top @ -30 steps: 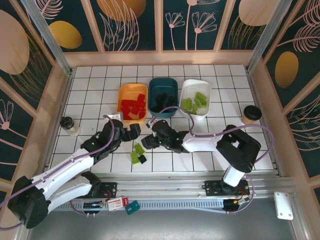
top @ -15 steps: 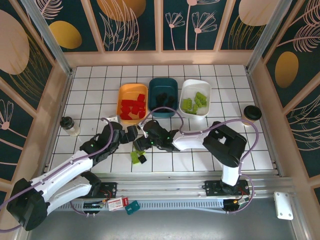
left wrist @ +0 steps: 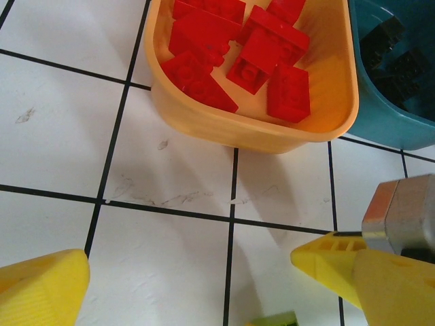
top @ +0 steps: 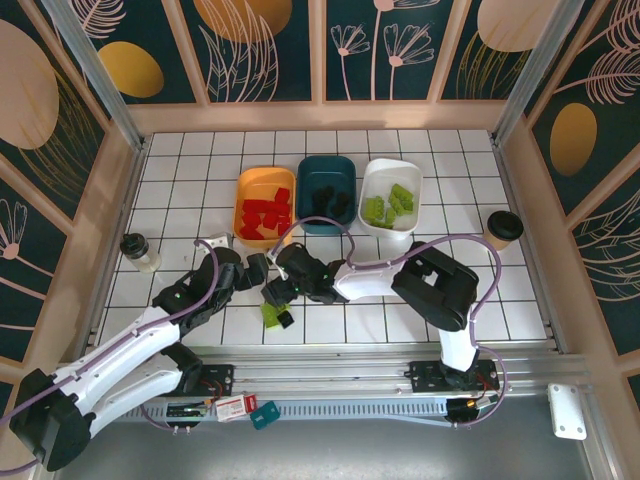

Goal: Sort the legos into containers by color

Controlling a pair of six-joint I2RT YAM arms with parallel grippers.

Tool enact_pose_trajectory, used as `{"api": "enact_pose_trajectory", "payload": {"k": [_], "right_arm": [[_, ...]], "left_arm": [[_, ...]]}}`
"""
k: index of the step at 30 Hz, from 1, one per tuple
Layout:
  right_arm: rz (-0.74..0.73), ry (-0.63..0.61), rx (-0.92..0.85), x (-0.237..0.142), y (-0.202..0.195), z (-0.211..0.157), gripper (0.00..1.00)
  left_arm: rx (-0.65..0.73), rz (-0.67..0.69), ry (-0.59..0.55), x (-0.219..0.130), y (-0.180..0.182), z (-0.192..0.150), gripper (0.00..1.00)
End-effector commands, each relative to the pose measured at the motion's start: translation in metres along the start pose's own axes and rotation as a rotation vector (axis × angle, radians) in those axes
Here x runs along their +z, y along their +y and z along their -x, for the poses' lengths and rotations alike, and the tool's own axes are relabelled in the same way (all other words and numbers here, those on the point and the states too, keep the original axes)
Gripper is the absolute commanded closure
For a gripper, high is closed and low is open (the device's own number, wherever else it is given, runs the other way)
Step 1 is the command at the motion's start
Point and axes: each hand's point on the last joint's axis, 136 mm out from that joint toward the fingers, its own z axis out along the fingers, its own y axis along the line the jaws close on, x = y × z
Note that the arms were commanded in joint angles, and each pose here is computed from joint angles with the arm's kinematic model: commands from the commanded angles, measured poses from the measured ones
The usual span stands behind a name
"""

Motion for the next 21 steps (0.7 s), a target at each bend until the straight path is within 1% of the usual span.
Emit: {"api": "enact_pose_trajectory", "payload": {"k": [1, 4, 7, 10, 11, 14, 16, 19, 21], "right_arm": [[-0.093, 0.1, -0.005, 0.0, -0.02, -0.037, 0.33], [-0.139, 0.083, 0.073, -0.014, -0.047, -0.041, 0.36], [-0.183, 0.062, 0.125, -0.03, -0.071, -0.042, 0.37], [-0.206, 0.037, 0.144, -0.043, -0.083, -0.038, 0.37], [-0.202, 0.026, 0.141, -0.046, -0.082, -0.034, 0.36], [-0.166, -0.024, 0.113, -0.056, -0.066, -0.017, 0.29], [-0.148, -0.03, 0.098, -0.056, -0.054, -0.012, 0.26], [-0.148, -0.004, 0.1, -0.05, -0.046, -0.022, 0.24], [-0.181, 0.024, 0.118, -0.046, -0.051, -0.035, 0.24]], "left_arm": [[-0.019, -0.007, -0.01, 0.001, -0.003, 0.003, 0.01], [-0.018, -0.008, -0.008, 0.002, -0.003, 0.002, 0.01], [-0.015, -0.011, -0.004, 0.002, -0.004, 0.002, 0.01], [-0.013, -0.012, -0.004, 0.002, -0.004, 0.002, 0.01], [-0.015, -0.011, -0.004, 0.002, -0.004, 0.002, 0.01], [-0.014, -0.012, -0.008, 0.002, -0.005, 0.003, 0.01], [-0.014, -0.013, -0.008, 0.001, -0.005, 0.003, 0.01], [-0.013, -0.014, -0.006, 0.002, -0.005, 0.003, 0.01], [-0.014, -0.012, -0.004, 0.002, -0.004, 0.002, 0.01]]}}
